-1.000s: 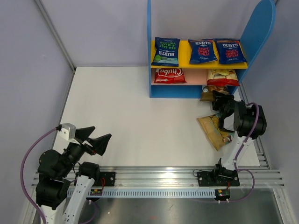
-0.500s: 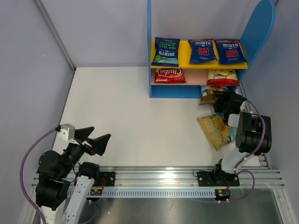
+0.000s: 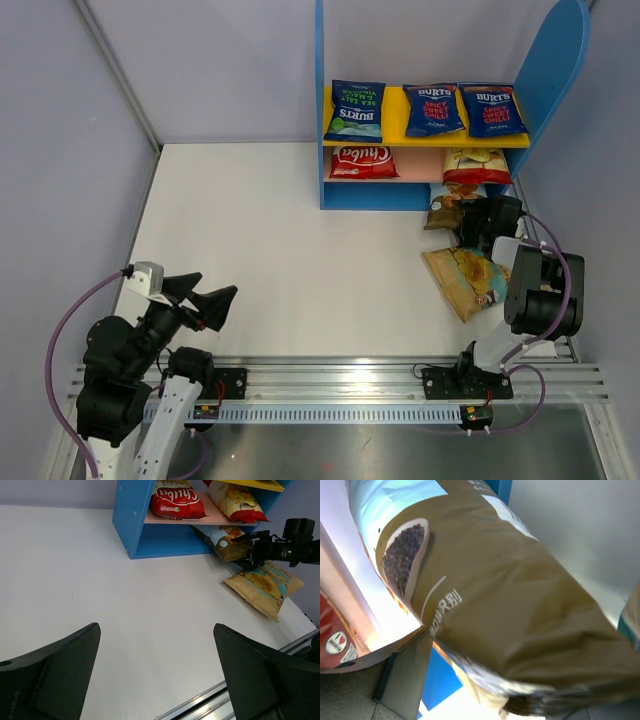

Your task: Place and organize the chips bags onto the shelf

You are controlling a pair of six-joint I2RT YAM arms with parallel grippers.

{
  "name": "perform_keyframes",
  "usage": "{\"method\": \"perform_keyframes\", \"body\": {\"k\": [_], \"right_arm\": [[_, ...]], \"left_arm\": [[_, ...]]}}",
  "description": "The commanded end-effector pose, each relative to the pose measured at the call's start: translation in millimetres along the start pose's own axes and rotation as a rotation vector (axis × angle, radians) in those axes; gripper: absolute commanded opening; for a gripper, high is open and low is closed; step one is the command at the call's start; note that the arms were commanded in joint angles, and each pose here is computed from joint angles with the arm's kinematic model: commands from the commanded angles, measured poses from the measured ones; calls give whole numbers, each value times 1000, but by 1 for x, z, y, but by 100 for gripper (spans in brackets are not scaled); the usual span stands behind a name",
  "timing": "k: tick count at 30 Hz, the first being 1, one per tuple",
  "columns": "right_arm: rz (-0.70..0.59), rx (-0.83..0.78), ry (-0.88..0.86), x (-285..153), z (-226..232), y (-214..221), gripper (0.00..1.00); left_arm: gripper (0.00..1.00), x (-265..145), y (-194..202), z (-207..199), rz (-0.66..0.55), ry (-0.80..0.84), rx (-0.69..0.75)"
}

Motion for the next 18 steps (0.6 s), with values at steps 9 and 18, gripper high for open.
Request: {"method": "perform_keyframes", "body": {"k": [9, 18], "right_arm": [[32, -30, -1, -20, 21, 5, 87], [6, 14, -69, -18, 35, 1, 46]], "left_arm": [[99, 2, -9, 1, -2, -12, 1], [99, 6, -6, 2, 15, -10, -4]]}}
Point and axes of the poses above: each gripper's point midway between its finger pads, its own x axis out along the fingers, its own z axis along the line the jaws close on, y = z × x, the point moved 1 cm from there along -x, back along the fingers, and after that the axes turned 8 degrees about x, right-handed, at the moved point
